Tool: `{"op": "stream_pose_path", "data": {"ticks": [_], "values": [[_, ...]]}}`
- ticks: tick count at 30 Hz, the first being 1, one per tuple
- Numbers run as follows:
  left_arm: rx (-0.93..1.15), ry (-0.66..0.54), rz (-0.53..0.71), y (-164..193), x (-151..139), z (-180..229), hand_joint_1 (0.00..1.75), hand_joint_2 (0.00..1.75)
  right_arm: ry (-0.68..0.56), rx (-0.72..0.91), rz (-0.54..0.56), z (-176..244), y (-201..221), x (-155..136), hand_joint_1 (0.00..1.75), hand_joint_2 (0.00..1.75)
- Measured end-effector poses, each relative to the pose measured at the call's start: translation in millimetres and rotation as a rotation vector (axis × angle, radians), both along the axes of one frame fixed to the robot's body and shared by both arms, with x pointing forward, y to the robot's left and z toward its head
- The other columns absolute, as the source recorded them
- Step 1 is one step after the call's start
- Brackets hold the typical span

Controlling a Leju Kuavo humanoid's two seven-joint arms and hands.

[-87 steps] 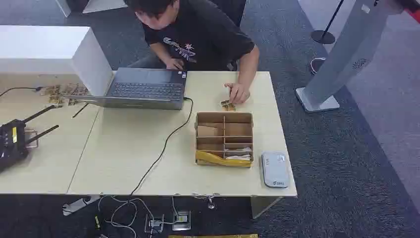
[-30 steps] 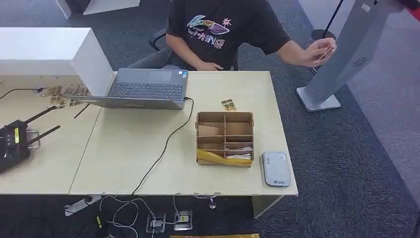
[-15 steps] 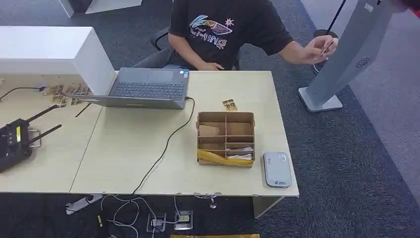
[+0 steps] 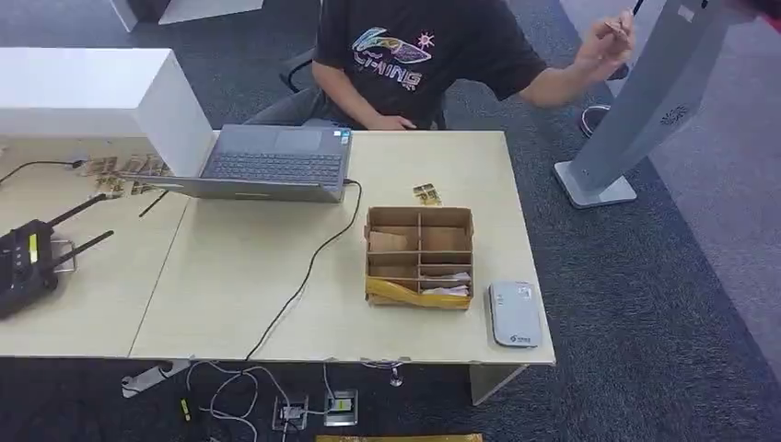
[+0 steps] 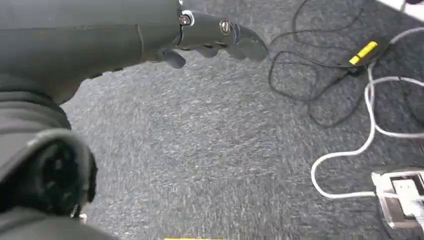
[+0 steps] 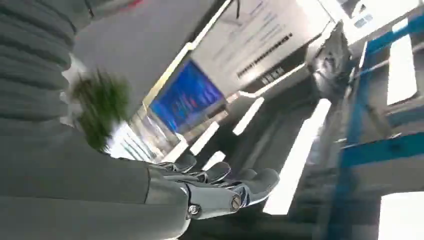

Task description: Pass the card to the sensor for recognition and then transmit it.

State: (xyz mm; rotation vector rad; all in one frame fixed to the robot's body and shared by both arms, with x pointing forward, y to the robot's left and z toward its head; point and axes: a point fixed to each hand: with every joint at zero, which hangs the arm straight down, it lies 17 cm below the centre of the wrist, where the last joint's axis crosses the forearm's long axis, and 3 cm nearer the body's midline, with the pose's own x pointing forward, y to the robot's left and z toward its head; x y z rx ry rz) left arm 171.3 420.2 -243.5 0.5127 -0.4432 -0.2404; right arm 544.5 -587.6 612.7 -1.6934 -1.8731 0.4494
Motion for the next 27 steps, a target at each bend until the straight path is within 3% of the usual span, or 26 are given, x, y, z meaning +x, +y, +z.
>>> {"op": "stream_pose_path", "data": {"ticks": [5, 12, 21, 27], "values": [[-0.004, -0.012, -0.002, -1, 8, 2, 0.0, 0.0, 0.135, -0.293, 0.036, -69, 102, 45, 0.0, 1.75], [-0.005, -0.004, 0.0, -1, 2, 0, 0.0, 0.0, 0.201, -0.446, 0.125, -142, 175, 60, 0.0, 1.75], [-0.009, -0.003, -0.001, -1, 2, 0, 0.0, 0.0, 0.262, -0.504, 0.191, -197, 219, 58, 0.0, 1.75], [-0.009, -0.001, 0.0, -1, 1, 0, 0.0, 0.0, 0.271, -0.514, 0.226, -207, 236, 56, 0.0, 1.75]]}}
